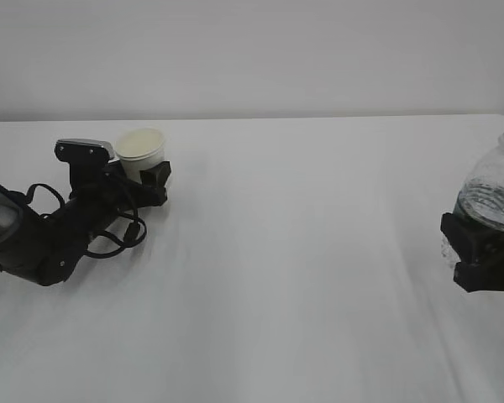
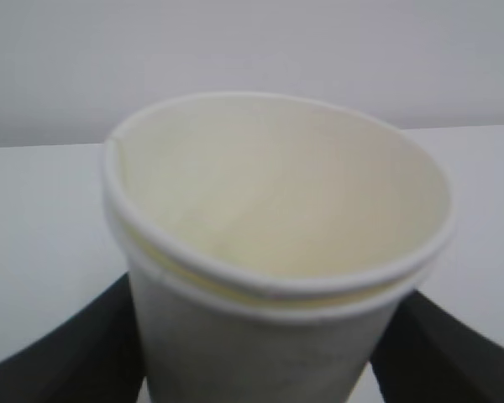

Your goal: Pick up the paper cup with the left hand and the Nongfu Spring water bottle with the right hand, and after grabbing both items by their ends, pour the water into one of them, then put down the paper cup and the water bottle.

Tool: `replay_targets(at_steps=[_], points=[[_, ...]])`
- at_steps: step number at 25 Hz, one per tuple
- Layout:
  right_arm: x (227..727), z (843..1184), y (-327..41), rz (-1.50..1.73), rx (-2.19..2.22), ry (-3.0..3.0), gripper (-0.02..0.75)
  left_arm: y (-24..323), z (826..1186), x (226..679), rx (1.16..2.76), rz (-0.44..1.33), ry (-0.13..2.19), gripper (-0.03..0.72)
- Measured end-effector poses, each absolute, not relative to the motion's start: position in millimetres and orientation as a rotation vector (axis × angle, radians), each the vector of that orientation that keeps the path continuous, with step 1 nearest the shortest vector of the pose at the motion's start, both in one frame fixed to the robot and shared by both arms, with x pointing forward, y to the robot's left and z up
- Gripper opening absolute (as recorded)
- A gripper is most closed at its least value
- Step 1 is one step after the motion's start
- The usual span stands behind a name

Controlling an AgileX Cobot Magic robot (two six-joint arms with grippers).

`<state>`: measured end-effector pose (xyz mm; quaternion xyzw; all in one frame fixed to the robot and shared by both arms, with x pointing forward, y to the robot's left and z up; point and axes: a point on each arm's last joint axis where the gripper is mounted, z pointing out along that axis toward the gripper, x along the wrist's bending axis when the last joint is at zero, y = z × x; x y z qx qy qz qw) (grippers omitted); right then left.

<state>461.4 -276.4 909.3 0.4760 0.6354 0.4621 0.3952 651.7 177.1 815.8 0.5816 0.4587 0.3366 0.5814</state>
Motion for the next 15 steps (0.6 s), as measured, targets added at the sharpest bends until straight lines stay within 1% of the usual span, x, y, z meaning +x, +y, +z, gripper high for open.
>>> replay_targets(at_steps=[10,15], points=[[461.5,909.3,-276.7,1.170,1.209,1.608,0.445,177.4,815.3,650.2,1.363,0.784,1.073,0.545],[461.5,909.3,-276.7,1.169,1.208,1.609,0.445,179.4,822.6,642.9,1.368,0.781,1.078,0.545]])
